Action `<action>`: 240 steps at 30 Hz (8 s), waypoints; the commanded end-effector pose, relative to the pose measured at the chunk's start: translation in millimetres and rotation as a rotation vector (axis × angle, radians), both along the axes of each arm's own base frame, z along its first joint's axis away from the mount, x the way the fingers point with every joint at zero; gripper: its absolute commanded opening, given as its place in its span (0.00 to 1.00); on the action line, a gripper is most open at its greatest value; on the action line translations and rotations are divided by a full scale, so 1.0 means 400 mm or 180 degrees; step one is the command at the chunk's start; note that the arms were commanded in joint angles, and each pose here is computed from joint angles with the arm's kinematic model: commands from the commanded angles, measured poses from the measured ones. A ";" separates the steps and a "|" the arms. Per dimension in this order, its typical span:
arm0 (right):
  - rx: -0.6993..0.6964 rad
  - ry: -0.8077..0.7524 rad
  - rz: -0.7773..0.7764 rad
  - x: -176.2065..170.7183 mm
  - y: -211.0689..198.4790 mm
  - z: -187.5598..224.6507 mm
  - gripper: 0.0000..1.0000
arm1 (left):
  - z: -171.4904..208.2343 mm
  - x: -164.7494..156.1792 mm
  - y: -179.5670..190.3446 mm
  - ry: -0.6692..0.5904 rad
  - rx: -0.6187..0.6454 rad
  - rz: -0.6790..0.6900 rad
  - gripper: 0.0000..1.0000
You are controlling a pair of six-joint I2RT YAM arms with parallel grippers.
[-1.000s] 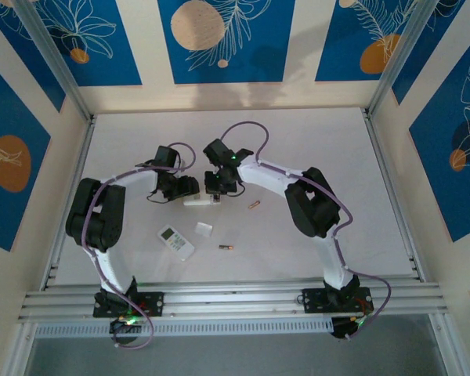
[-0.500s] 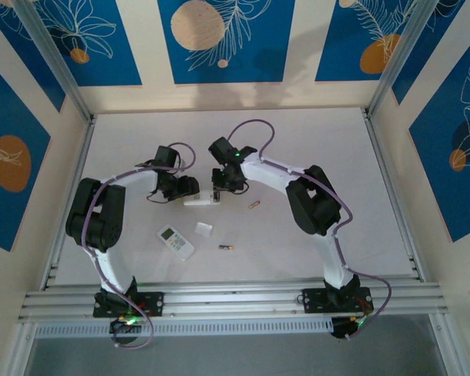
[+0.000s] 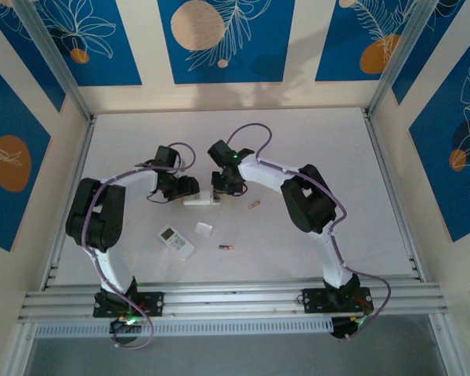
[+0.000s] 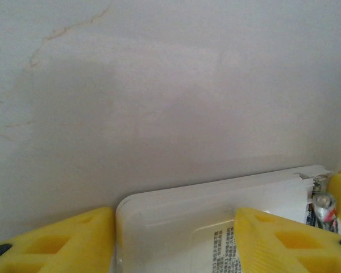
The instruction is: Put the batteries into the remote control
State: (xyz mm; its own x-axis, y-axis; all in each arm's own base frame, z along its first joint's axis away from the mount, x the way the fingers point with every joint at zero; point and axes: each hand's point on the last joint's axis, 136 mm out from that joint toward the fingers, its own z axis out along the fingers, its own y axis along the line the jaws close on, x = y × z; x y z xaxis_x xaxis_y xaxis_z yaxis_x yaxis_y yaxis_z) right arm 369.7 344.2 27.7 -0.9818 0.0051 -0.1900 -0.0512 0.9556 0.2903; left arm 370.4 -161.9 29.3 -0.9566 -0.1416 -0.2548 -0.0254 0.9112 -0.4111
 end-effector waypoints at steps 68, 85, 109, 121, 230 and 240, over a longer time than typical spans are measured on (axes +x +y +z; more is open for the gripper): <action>0.0051 -0.0219 -0.0599 -0.003 0.003 0.037 0.11 | -0.024 -0.079 -0.023 0.0361 -0.0177 -0.0081 0.57; -0.0067 -0.0130 -0.0473 -0.034 0.003 -0.013 0.19 | -0.026 -0.076 -0.023 0.0365 -0.0181 -0.0072 0.57; 0.0030 -0.0280 -0.0331 -0.016 0.022 0.038 0.19 | -0.030 -0.077 -0.025 0.0373 -0.0192 -0.0067 0.57; -0.0034 -0.0270 -0.0272 -0.010 0.021 -0.006 0.18 | -0.030 -0.076 -0.024 0.0375 -0.0186 -0.0069 0.57; -0.0273 0.0981 -0.0486 -0.230 -0.056 -0.170 0.08 | -0.025 -0.086 -0.021 0.0362 -0.0197 -0.0038 0.57; 0.0318 0.0454 -0.0127 -0.063 0.053 0.021 0.11 | -0.031 -0.081 -0.023 0.0369 -0.0196 -0.0042 0.57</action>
